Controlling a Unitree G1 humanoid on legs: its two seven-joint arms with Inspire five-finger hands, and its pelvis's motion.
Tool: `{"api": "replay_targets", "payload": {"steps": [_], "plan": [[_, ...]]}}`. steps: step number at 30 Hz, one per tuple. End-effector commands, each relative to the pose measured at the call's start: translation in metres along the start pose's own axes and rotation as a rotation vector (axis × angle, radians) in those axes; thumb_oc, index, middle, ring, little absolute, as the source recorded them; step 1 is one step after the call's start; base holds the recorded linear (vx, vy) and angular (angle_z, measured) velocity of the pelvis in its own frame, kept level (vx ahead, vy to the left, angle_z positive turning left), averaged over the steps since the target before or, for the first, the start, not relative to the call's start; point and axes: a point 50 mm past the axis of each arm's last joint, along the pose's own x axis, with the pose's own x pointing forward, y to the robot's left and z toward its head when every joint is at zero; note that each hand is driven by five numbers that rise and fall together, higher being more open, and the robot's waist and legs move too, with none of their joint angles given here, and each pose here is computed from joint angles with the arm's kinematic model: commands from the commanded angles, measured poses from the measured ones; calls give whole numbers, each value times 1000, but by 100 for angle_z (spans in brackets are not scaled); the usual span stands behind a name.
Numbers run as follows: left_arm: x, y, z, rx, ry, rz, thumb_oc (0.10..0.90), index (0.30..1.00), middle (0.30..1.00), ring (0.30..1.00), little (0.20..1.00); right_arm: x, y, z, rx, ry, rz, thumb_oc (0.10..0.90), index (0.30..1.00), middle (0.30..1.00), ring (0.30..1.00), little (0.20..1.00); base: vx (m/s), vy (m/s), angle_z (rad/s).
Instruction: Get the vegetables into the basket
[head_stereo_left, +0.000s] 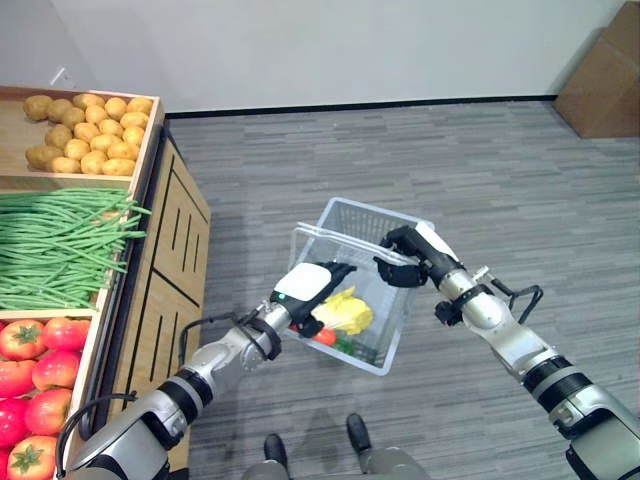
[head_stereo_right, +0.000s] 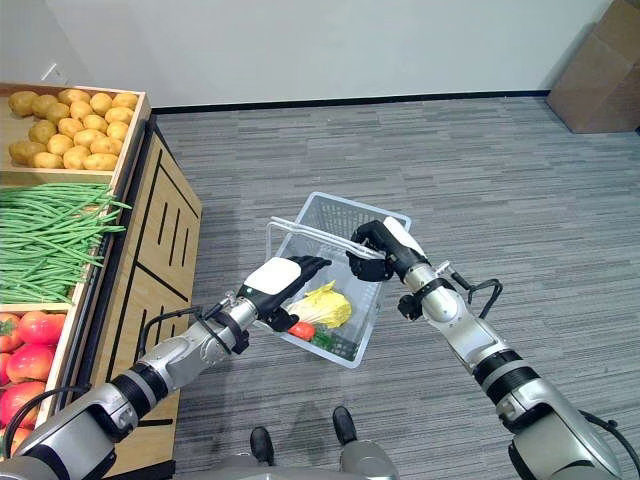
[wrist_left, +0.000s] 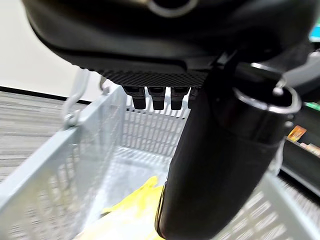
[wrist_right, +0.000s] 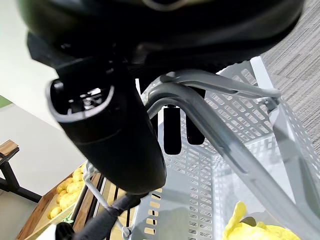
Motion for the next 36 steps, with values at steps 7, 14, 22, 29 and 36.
{"api": "replay_targets", "payload": {"steps": [7, 14, 22, 29, 36], "plan": [[-2, 82, 58, -604, -354, 258, 900, 1000, 1000, 1000, 1000, 6, -43, 3, 18, -60, -299, 400, 300, 300, 300, 300, 0, 0, 0], [-37, 107, 55, -750, -432, 276, 900, 1000, 1000, 1000, 1000, -21, -44, -55, -43, 197, -336, 400, 300, 300, 300, 300, 4, 6, 9], [-78, 68, -5, -760, -91, 180, 900, 1000, 1000, 1000, 1000, -77, -31, -118, -4, 491, -375, 400, 300, 300, 300, 300, 4, 5, 7], [-136, -20, -64, -957, 403, 18, 900, 1000, 1000, 1000, 1000, -139, 4, -165, 106, 781, -340, 400, 300, 300, 300, 300, 1, 2, 1], [-202, -129, -80, -1057, 983, -86, 900, 1000, 1000, 1000, 1000, -190, 52, -187, 267, 1001, -326, 400, 300, 300, 300, 300, 0, 0, 0]]}}
